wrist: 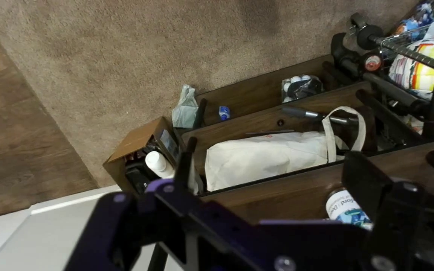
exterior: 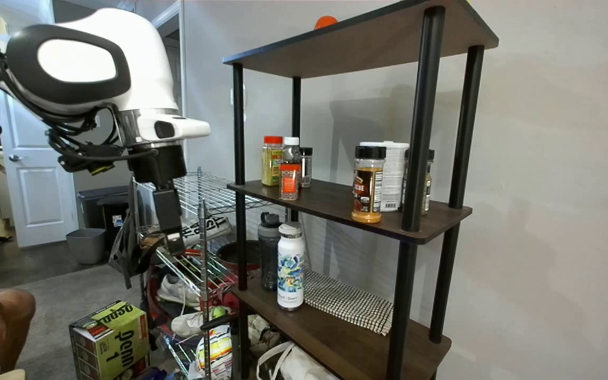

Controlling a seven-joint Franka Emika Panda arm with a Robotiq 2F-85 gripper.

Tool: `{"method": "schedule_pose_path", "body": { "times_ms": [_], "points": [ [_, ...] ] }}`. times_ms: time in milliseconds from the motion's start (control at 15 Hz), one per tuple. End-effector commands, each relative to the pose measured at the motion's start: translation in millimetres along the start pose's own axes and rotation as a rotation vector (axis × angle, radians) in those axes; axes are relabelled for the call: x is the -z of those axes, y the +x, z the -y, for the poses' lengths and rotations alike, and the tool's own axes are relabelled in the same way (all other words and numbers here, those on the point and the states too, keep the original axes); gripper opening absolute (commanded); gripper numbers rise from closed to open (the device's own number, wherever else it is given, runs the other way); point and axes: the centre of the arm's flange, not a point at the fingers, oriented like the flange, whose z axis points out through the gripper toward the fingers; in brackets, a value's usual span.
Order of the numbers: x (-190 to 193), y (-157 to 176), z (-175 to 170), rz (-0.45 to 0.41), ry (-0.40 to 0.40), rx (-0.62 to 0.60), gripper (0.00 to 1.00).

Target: Move the jar with the orange label to the topmost shelf.

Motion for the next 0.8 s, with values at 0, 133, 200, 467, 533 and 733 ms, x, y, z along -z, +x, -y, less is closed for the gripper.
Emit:
{"method": "schedule_pose_path", "body": {
  "times_ms": [0, 133, 200, 467, 533, 733],
  "points": [
    [-5, 33, -19, -0.07, -0.051, -0.031, 1.0],
    [-2, 55, -29, -0.146, -0.077, -0.03, 1.0],
    [0, 65, -30, -0.183, -0.084, -0.025, 1.0],
    [-2, 90, -28, -0.301, -0.086, 0.005, 1.0],
    [-3, 95, -27, -0.331, -0.087, 0.018, 1.0],
    [-7, 102, -19, -0.371, -0.072, 0.039, 1.0]
  ]
}}
